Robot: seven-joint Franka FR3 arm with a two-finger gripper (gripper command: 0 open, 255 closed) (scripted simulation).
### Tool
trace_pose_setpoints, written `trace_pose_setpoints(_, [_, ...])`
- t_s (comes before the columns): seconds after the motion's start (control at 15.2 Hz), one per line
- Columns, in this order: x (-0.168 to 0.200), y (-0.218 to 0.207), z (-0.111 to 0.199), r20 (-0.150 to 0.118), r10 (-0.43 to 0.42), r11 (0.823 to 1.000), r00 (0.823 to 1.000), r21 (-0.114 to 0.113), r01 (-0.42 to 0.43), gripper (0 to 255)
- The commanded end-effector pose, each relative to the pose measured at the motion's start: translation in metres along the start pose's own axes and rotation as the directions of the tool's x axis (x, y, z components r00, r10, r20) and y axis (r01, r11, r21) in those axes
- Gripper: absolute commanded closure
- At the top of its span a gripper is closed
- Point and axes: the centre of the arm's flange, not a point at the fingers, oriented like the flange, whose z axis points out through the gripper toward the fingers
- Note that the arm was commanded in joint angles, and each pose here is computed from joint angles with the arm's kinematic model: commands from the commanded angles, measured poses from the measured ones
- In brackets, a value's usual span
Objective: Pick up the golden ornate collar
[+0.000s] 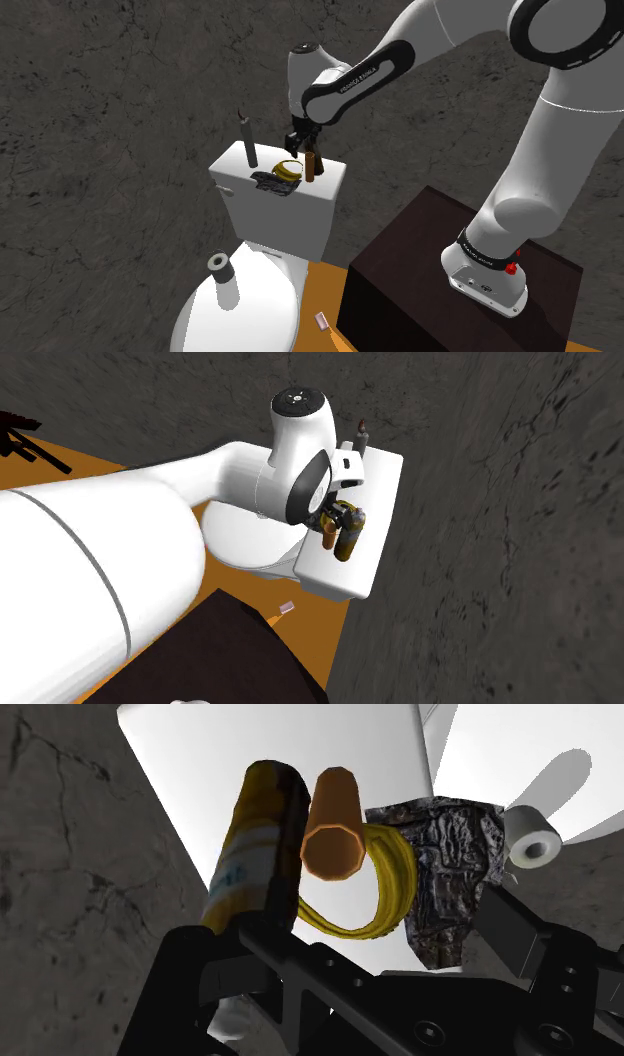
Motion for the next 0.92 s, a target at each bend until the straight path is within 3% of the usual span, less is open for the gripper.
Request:
trace_pose_setpoints(0.0, [0.015, -0.013, 0.023, -0.001, -0.007, 1.0, 1.0, -0.007, 0.007, 0])
trace_pose_setpoints(0.46, [0.062, -0.051, 0.089, -0.001, -0.031, 0.999, 1.0, -0.032, 0.031, 0])
trace_pose_setpoints(0.86, [0.058, -0.054, 0.121, -0.001, -0.031, 0.999, 1.0, -0.032, 0.031, 0])
